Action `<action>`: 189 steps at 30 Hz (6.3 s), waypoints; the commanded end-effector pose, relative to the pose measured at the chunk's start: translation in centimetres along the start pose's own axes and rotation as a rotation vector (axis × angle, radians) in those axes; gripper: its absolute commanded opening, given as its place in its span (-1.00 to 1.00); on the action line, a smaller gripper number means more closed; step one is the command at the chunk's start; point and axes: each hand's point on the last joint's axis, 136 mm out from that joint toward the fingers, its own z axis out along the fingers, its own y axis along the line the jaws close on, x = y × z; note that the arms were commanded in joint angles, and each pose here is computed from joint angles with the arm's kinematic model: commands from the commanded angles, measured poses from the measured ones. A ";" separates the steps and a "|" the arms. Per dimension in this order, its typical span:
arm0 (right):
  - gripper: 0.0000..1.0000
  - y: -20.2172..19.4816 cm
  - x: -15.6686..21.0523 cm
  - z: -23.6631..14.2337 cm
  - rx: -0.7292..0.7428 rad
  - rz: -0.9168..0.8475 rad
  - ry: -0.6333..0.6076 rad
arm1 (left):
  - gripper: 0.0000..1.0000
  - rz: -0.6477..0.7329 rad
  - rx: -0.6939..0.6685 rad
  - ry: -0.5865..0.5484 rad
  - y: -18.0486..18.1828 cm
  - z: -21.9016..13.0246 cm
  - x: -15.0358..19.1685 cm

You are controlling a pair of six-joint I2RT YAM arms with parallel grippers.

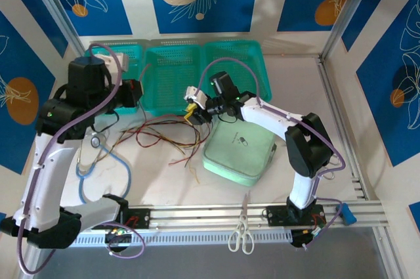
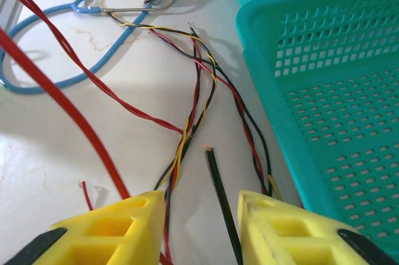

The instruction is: Untangle the cables

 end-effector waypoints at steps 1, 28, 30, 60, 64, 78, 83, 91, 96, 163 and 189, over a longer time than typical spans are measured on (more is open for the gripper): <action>0.00 1.3 -1.4 -1.4 -0.026 -0.022 -0.031 | -1.00 0.061 -0.074 -0.052 1.0 -2.6 -1.4; 0.65 4.7 -13.6 -8.4 0.284 -0.646 -0.254 | -1.00 0.061 0.210 -0.220 -5.3 -3.2 -8.6; 0.65 3.8 -13.5 -7.6 0.299 -0.685 -0.258 | -1.00 0.060 0.226 -0.212 -5.5 -3.2 -8.4; -1.00 -4.1 -10.8 -16.1 0.595 -0.455 -0.223 | -1.00 0.148 -0.179 -0.237 3.3 -1.4 -7.6; -1.00 -4.8 -9.6 -21.2 0.715 -0.332 -0.246 | -1.00 0.114 -0.157 -0.230 3.6 0.3 -7.4; -1.00 -7.5 -4.0 -43.6 1.325 0.293 -0.560 | -1.00 0.044 -0.156 -0.164 5.9 3.9 -6.6; -1.00 -7.3 -1.6 -47.7 1.450 0.421 -0.619 | -1.00 0.026 -0.160 -0.164 6.5 4.0 -6.4; -1.00 -6.1 5.2 -54.6 1.839 0.737 -0.697 | -1.00 0.010 -0.153 -0.171 6.6 3.7 -6.4; -1.00 -5.2 8.2 -55.7 1.931 0.878 -0.718 | -1.00 0.011 -0.159 -0.172 6.7 3.3 -6.4; -1.00 -9.2 -4.4 -46.9 1.350 0.752 -0.848 | -1.00 -0.408 0.027 -0.611 9.0 -4.7 -11.4; -1.00 -23.3 -6.1 -32.6 1.320 0.814 -0.591 | -1.00 -0.296 0.052 -0.550 5.8 -3.7 -10.7</action>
